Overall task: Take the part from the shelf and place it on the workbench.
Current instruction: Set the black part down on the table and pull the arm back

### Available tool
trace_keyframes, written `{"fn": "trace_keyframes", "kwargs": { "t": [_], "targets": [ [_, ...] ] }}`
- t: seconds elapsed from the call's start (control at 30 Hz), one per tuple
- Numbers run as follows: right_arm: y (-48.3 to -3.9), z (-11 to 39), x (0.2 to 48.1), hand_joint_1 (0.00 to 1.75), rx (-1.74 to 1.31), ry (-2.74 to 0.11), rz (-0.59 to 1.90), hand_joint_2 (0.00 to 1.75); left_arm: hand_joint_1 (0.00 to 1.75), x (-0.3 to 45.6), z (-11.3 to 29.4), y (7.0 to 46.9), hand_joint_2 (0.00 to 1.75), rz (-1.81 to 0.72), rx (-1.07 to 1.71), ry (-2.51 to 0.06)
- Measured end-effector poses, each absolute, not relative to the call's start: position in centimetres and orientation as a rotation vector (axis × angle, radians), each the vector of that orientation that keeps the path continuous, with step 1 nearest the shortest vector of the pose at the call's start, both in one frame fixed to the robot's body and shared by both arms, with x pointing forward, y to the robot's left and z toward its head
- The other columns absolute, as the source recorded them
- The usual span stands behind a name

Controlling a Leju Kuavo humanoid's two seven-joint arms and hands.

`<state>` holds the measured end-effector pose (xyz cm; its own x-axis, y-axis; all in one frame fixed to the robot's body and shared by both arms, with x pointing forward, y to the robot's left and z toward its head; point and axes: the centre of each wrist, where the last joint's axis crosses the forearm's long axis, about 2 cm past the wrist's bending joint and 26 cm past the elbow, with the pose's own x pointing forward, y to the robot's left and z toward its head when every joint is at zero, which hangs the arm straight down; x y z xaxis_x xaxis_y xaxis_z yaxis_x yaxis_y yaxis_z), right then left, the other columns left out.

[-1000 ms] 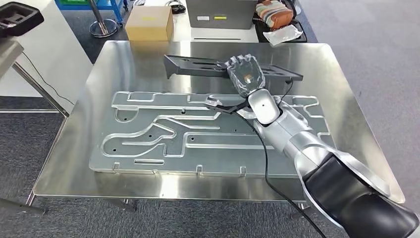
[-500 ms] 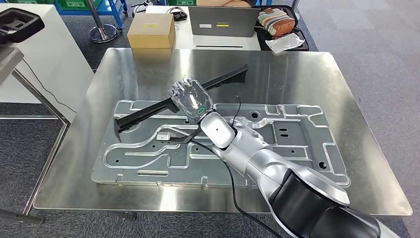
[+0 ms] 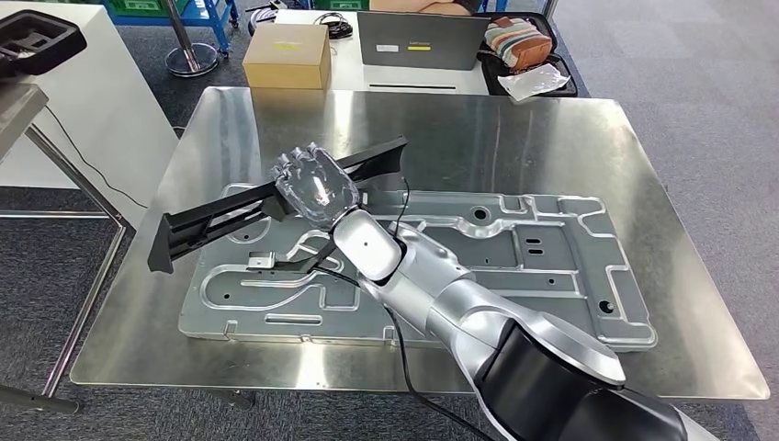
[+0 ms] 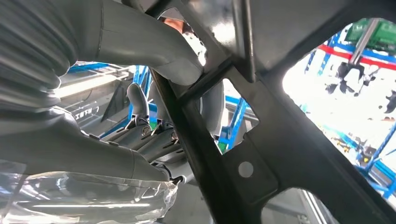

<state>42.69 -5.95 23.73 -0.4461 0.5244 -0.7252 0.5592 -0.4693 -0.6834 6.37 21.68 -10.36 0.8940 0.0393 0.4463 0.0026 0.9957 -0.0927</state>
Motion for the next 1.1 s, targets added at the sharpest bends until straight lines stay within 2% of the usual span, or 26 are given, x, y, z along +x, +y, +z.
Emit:
{"fn": "trace_keyframes", "kwargs": {
  "t": [0.23,0.43,0.57,0.83,1.1],
  "targets": [
    [-4.8,24.1,42.4,1.75,1.686,1.518,-2.191,1.75,0.0,6.4,-10.4,21.7,1.75,0.006,-0.087,-0.494],
    [-5.2,25.0,43.1,1.75,1.79,1.198,-2.396,1.75,0.0,6.4,-10.4,21.6,1.75,0.003,-0.094,-0.517],
    [-5.9,25.2,43.6,1.75,1.823,1.093,-2.452,1.75,0.0,6.4,-10.3,21.6,1.75,0.006,-0.1,-0.52],
    [-9.0,24.8,45.0,1.75,1.875,0.802,-2.619,1.75,0.0,6.4,-10.4,21.7,1.75,0.038,-0.145,-0.52],
    [-12.0,24.4,46.0,1.75,1.891,0.682,-2.671,1.75,0.0,6.2,-10.5,22.3,1.75,0.05,-0.196,-0.556]
  ]
}}
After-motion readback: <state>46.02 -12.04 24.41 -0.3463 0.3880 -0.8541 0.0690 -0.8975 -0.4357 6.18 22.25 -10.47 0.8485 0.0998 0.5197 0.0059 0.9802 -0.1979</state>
